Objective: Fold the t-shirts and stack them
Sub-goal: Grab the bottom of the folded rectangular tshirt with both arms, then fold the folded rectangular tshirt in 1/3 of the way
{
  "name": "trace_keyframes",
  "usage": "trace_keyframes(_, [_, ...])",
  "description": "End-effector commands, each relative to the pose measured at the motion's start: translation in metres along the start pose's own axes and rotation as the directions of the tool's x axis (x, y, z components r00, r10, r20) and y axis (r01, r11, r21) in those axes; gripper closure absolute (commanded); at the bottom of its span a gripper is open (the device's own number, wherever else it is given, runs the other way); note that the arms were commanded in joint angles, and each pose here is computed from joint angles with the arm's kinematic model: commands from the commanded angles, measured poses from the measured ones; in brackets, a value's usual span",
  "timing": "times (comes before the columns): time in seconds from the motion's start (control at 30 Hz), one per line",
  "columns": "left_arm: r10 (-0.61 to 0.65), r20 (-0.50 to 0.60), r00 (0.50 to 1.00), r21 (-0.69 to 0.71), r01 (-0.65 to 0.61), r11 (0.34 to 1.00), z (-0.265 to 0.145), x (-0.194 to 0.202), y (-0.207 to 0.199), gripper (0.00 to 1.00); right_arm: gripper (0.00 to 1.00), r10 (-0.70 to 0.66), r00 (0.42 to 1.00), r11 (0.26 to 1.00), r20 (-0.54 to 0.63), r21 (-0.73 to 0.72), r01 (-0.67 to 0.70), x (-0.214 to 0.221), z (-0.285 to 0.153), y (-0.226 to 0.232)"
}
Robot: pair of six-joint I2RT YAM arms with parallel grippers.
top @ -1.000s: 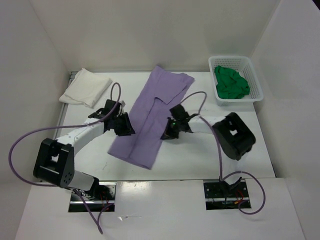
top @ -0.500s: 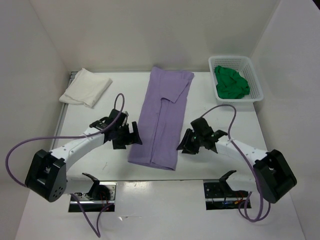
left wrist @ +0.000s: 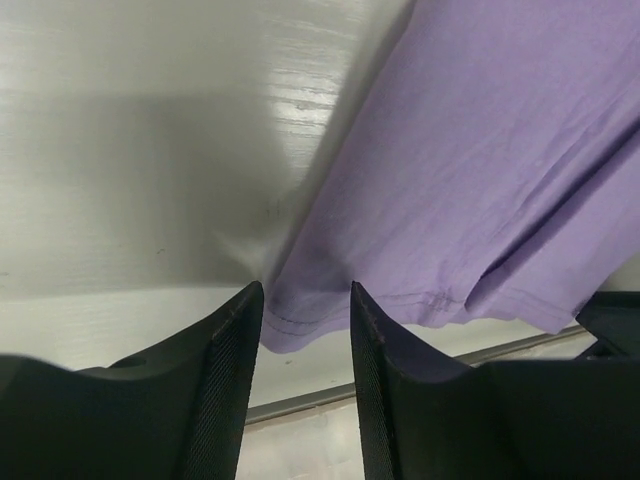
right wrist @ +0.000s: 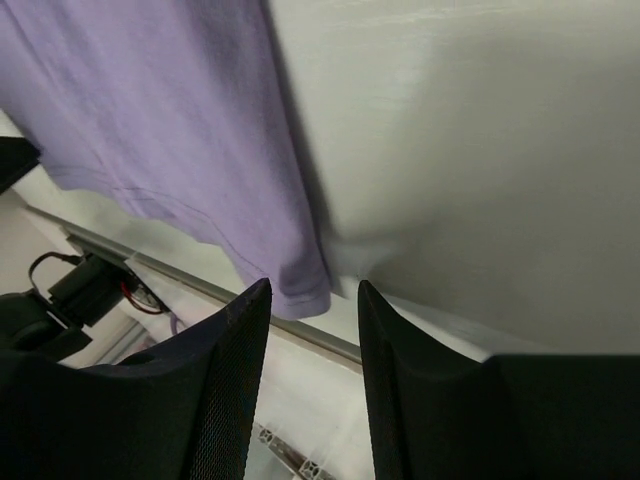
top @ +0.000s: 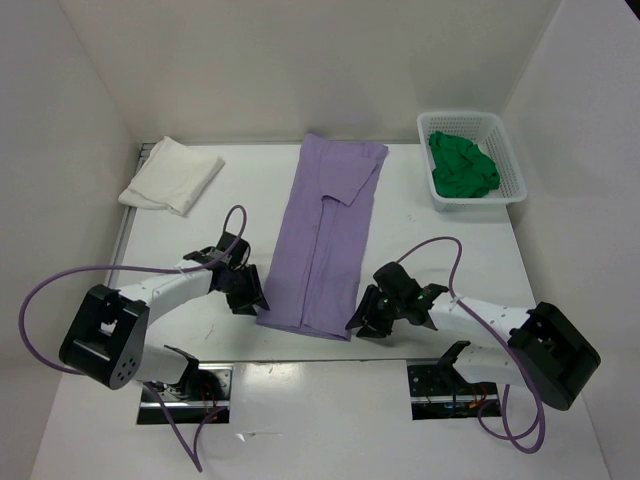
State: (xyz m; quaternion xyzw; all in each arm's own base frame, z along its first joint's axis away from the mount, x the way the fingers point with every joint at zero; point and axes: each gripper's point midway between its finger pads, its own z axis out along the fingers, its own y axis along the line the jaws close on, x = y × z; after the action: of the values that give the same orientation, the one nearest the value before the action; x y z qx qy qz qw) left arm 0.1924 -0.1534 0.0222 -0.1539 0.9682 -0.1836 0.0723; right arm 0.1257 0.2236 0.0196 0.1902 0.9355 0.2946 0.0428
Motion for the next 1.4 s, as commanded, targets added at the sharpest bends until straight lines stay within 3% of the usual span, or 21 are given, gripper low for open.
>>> trace_keyframes(0.0, [-0.010, -0.068, 0.998, 0.048, 0.013, 0.999, 0.007, 0.014, -0.007, 0.53, 0.54, -0.008, 1.000, 0.994, 0.025, -0.107, 0.011, -0.004, -0.003, 0.025])
trace_keyframes(0.1, [0.013, -0.094, 0.996, 0.037, -0.009, 0.999, 0.011, 0.022, -0.007, 0.54, 0.54, -0.018, 1.000, 0.993, 0.012, -0.116, 0.019, -0.002, -0.001, 0.029])
trace_keyframes(0.2, [0.017, -0.083, 0.996, 0.047, -0.013, 0.999, 0.007, 0.022, -0.009, 0.65, 0.60, -0.019, 1.000, 0.996, -0.002, -0.093, 0.019, 0.001, 0.005, 0.025])
trace_keyframes(0.27, [0.009, -0.065, 0.998, 0.036, -0.007, 0.999, 0.005, 0.020, -0.008, 0.70, 0.69, -0.010, 1.000, 0.996, -0.003, -0.093, 0.010, 0.001, 0.005, 0.025])
trace_keyframes(0.3, [0.012, -0.057, 0.998, 0.045, -0.010, 0.999, 0.003, 0.019, -0.010, 0.76, 0.79, -0.002, 1.000, 0.995, 0.000, -0.102, 0.002, 0.001, 0.003, 0.028])
trace_keyframes(0.47, [0.033, -0.047, 0.998, 0.046, -0.031, 0.998, -0.002, 0.018, -0.012, 0.94, 0.98, 0.030, 0.999, 0.993, 0.013, -0.115, -0.028, 0.003, -0.004, 0.023])
trace_keyframes(0.63, [0.064, -0.048, 0.997, 0.050, -0.061, 0.997, -0.016, 0.028, -0.018, 1.00, 1.00, 0.003, 0.999, 0.997, -0.044, -0.079, -0.006, 0.033, -0.007, 0.018])
trace_keyframes(0.77, [0.074, -0.020, 0.997, 0.037, -0.073, 0.997, -0.024, 0.024, -0.023, 1.00, 1.00, -0.044, 0.999, 0.993, -0.027, -0.109, 0.040, 0.030, -0.026, 0.048])
trace_keyframes(0.87, [0.136, 0.091, 0.987, -0.020, -0.134, 0.991, -0.044, -0.010, -0.032, 1.00, 1.00, -0.107, 0.992, 0.990, 0.061, -0.085, 0.112, 0.002, -0.043, 0.070])
trace_keyframes(0.93, [0.134, 0.184, 0.974, 0.013, -0.139, 0.990, -0.067, -0.047, -0.053, 1.00, 1.00, -0.125, 0.987, 0.990, 0.106, -0.055, 0.131, -0.021, -0.045, 0.075])
trace_keyframes(1.1, [0.121, 0.296, 0.947, 0.029, -0.136, 0.990, -0.077, -0.125, -0.076, 1.00, 1.00, -0.124, 0.951, 0.989, 0.282, -0.047, 0.142, -0.125, -0.072, 0.082])
trace_keyframes(1.2, [0.101, 0.364, 0.926, 0.062, -0.133, 0.989, -0.076, -0.174, -0.101, 1.00, 1.00, -0.122, 0.934, 0.990, 0.335, -0.025, 0.138, -0.177, -0.079, 0.080])
trace_keyframes(1.37, [0.101, 0.371, 0.923, 0.056, -0.131, 0.990, -0.039, -0.230, -0.129, 1.00, 1.00, -0.125, 0.927, 0.992, 0.355, 0.022, 0.126, -0.245, -0.064, 0.077])
